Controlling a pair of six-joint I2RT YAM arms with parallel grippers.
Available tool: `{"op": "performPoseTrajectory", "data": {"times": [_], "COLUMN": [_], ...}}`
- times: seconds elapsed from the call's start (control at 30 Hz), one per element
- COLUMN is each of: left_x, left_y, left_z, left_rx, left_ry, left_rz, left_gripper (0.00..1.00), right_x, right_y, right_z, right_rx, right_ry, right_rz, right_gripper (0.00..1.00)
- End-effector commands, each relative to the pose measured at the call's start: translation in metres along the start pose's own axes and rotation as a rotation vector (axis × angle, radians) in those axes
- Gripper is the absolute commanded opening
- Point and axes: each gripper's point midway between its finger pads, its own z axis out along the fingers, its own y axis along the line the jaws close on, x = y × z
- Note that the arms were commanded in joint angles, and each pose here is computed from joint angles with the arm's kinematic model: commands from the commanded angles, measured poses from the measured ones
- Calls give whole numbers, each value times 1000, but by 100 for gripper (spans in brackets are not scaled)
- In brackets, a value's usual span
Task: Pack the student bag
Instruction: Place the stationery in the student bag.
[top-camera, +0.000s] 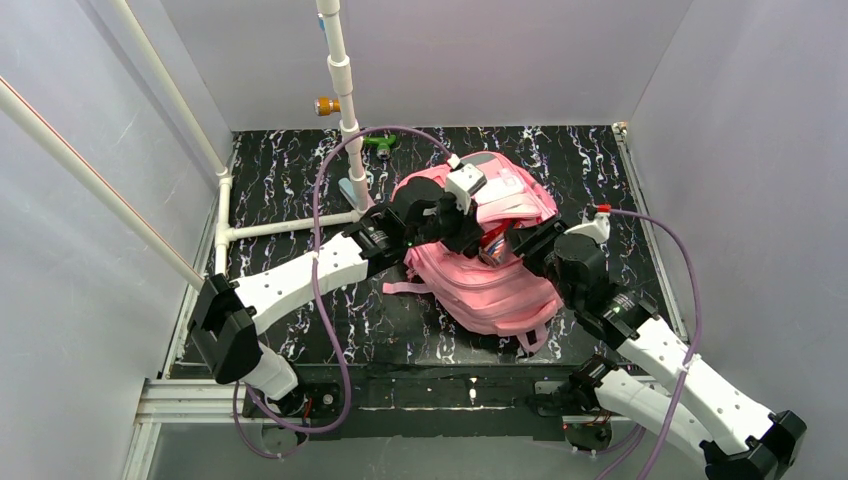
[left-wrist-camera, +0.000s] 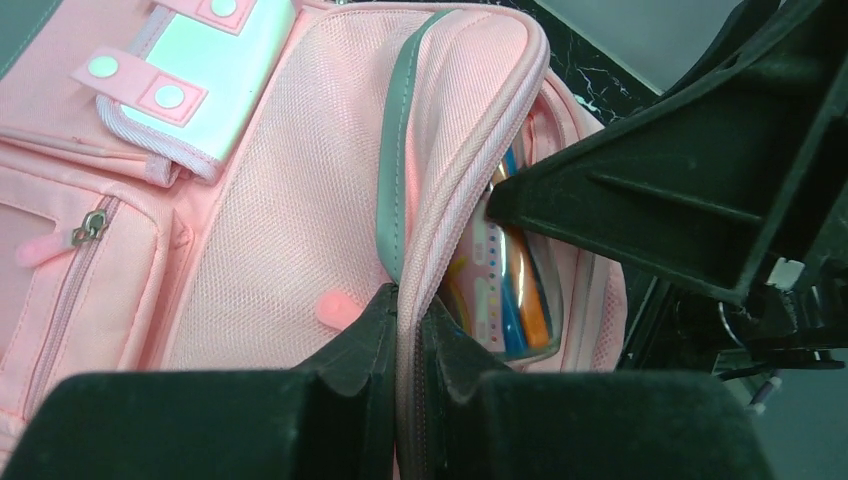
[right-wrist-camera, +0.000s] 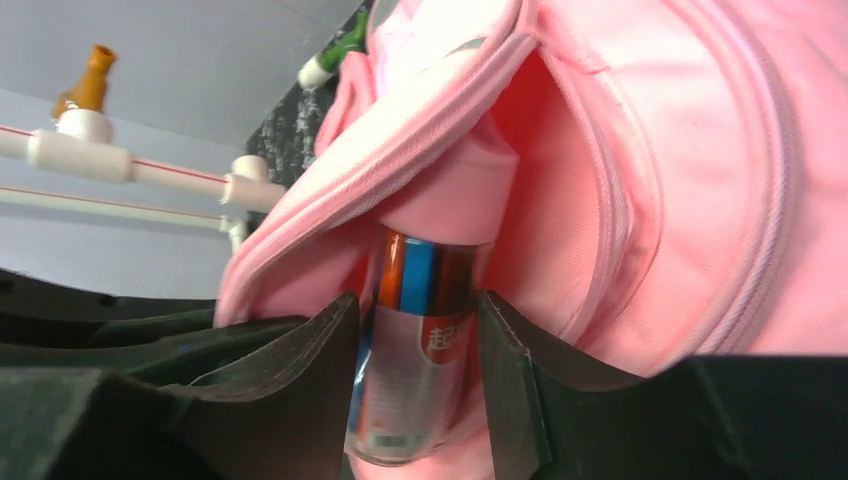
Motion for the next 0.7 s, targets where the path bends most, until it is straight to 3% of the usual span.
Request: {"op": "performPoseTrajectory", "data": {"times": [0.0, 0.07, 0.13, 0.23, 0.37, 0.53, 0.67], "left_x": [-78, -79, -78, -78, -80, -81, -73], "left_y": [-33, -30, -32, -37, -47, -52, -55], "left_z": [-31, -31, -31, -30, -30, -29, -20], "left_rx": [128, 122, 143, 180, 233, 263, 292], "left_ry": [-172, -161, -166, -157, -148, -148, -113], "left_rz": [-49, -65, -91, -113, -117, -108, -124], "left_gripper": [0, 0, 0, 0, 0, 0, 0], "right_x": [-22, -23, -26, -20, -6, 21, 35], "right_y": [15, 13, 13, 13, 18, 8, -17], "right_z": [1, -2, -3, 3, 17, 34, 46], "right_rx": [-61, -70, -90, -104, -96, -99, -45], "right_ry": [-92, -100, -127, -119, -63, 4, 7], "right_rz": [-68, -88, -68, -39, -56, -44, -62], "right_gripper": [64, 71, 70, 55, 51, 31, 28]}}
